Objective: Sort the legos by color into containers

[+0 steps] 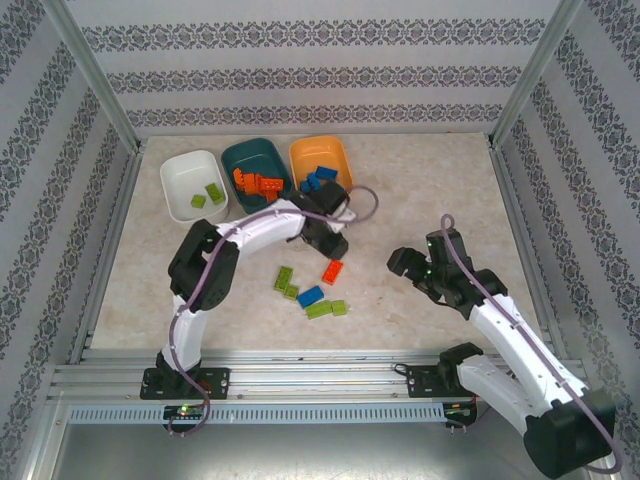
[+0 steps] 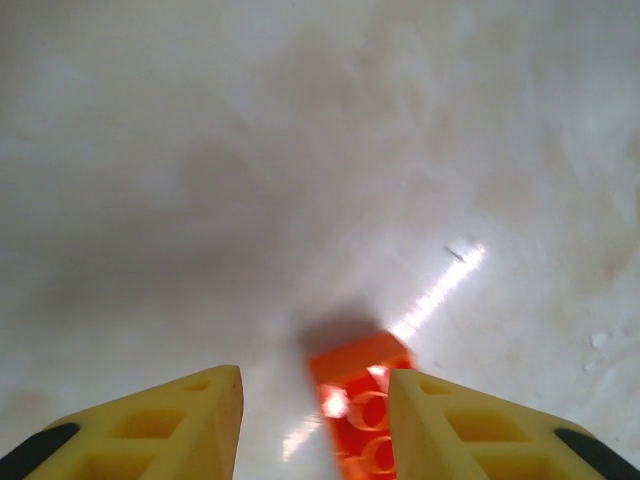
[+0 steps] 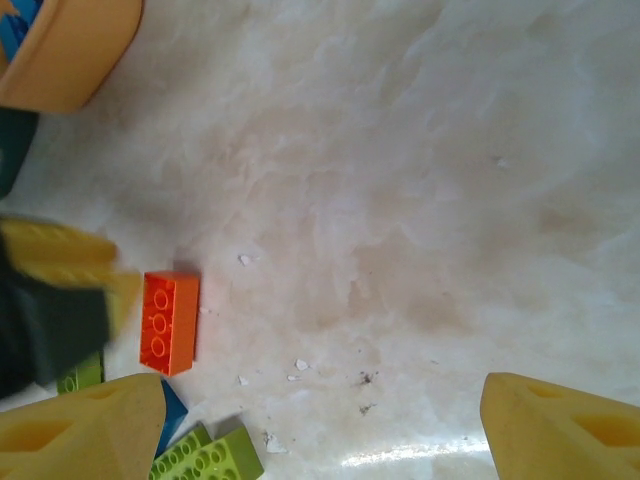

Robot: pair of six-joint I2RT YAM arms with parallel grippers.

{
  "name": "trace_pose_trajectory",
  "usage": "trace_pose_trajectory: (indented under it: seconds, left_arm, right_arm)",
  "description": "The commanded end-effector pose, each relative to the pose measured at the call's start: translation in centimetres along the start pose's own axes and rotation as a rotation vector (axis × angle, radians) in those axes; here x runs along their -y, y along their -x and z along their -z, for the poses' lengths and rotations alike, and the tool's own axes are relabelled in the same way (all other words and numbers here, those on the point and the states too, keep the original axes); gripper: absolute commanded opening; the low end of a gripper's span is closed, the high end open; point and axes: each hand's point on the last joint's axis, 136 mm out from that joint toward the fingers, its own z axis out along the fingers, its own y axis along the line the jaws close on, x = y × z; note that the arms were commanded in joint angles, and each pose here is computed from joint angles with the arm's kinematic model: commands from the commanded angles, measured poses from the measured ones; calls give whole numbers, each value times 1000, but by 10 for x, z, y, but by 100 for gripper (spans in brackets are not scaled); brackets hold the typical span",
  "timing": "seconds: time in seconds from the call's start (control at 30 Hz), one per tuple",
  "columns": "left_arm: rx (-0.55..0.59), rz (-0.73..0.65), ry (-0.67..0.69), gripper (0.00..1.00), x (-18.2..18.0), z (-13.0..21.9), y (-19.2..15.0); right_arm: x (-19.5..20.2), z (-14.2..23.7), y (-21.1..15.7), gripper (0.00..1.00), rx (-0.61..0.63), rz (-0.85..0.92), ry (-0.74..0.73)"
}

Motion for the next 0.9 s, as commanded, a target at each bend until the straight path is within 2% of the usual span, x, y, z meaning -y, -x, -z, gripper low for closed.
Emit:
trace_pose_trajectory:
  seconds: [0.0,0.13,0.3,0.53,0.87]
  left_arm:
    - [129,65,69,43,-44,74,36]
    - [226,150,165,44,-108,125,67]
    - [313,251,306,44,-185,152,88]
    - [321,389,399,44,-270,125,86]
    - [307,425,389,46,-300,87,87]
  right_arm:
    - [-18,-9,-4,82,-20,41,35]
    - [-40,-21,-17,82,-84,114,56]
    - [-70,-30,-39,83,-159,247,91]
    - [-85,-38,-58,83,-228,347,107]
    - [-70,-51,-67,84,-264,398,50]
